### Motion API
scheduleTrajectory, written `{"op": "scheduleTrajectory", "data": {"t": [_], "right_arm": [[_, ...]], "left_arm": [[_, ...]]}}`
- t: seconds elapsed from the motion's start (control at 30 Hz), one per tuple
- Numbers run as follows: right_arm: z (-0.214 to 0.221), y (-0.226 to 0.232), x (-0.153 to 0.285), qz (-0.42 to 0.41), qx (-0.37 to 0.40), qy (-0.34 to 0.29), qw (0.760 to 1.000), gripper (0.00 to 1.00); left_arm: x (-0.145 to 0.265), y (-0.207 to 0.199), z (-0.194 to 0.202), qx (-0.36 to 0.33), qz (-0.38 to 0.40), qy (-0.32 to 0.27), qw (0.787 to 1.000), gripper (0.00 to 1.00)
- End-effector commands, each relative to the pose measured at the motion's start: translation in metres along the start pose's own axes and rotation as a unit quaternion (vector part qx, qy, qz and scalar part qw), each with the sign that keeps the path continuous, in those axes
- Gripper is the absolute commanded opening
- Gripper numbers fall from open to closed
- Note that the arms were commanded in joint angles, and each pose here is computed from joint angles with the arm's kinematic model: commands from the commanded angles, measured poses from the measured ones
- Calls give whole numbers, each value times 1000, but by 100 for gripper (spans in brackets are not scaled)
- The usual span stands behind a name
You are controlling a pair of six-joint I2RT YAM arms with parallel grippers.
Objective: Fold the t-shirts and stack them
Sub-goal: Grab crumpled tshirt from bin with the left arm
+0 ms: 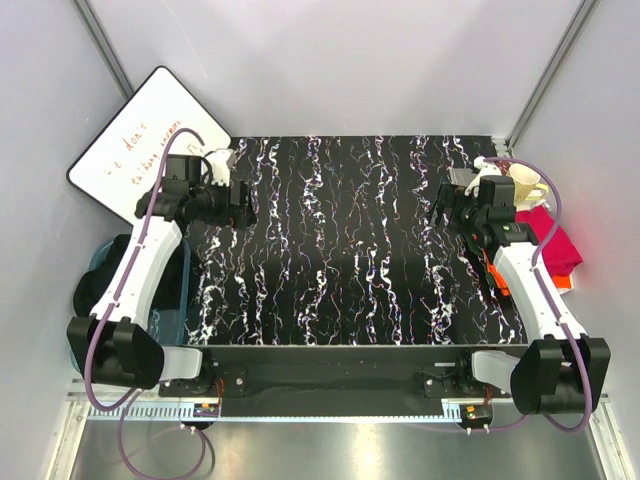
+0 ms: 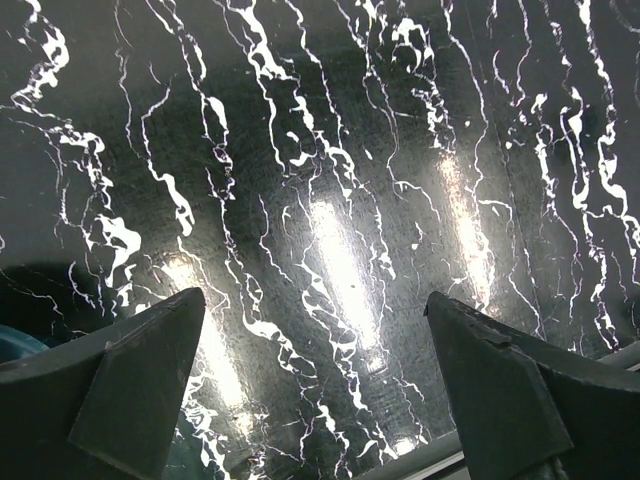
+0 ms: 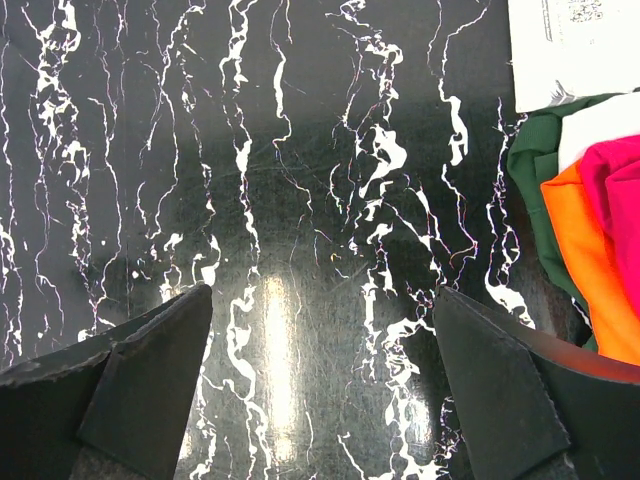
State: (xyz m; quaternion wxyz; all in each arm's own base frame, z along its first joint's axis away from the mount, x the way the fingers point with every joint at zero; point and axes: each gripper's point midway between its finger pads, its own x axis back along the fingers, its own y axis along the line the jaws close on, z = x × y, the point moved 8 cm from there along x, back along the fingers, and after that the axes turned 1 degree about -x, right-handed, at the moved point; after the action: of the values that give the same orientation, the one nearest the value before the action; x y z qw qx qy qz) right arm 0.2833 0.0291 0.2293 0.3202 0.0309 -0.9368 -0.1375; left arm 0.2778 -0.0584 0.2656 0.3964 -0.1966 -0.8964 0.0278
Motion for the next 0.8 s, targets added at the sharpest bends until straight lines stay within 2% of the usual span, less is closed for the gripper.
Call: {"op": "scheduleTrajectory", "data": {"t": [0.0,0.07,0.13,0.27,0.37,0.4,0.47,0.57,0.77], "right_arm": [[-16,11,5,-27,5,-18,999,100],[-16,11,6,-28,3,-19,999,100],[-16,11,7,-25,2,-21,999,100],[-14,10,10,-22,3,-23,1000,100],[-12,8,13,-16,4,-24,1000,100],[-11,8,13,-15,4,-22,1000,100],[-9,7,13,-14,5,-18,1000,100],[-7,6,13,-12,7,-13,1000,100],[-8,7,7,-16,5,-3,1000,100]], "left_arm": [[13,-11,-8,6,23,-42,999,99],[13,-17,-9,25,46,-48,998,99],[8,-15,-8,58,33,-39,997,99],[-1,-8,-1,50,21,-7,999,99],[-4,7,-1,63,-59,4,996,99],[-2,18,-1,67,-120,2,991,99],[5,30,-2,80,-191,1,978,99],[18,55,1,100,-328,8,939,99],[37,97,23,195,-418,40,886,99]]}}
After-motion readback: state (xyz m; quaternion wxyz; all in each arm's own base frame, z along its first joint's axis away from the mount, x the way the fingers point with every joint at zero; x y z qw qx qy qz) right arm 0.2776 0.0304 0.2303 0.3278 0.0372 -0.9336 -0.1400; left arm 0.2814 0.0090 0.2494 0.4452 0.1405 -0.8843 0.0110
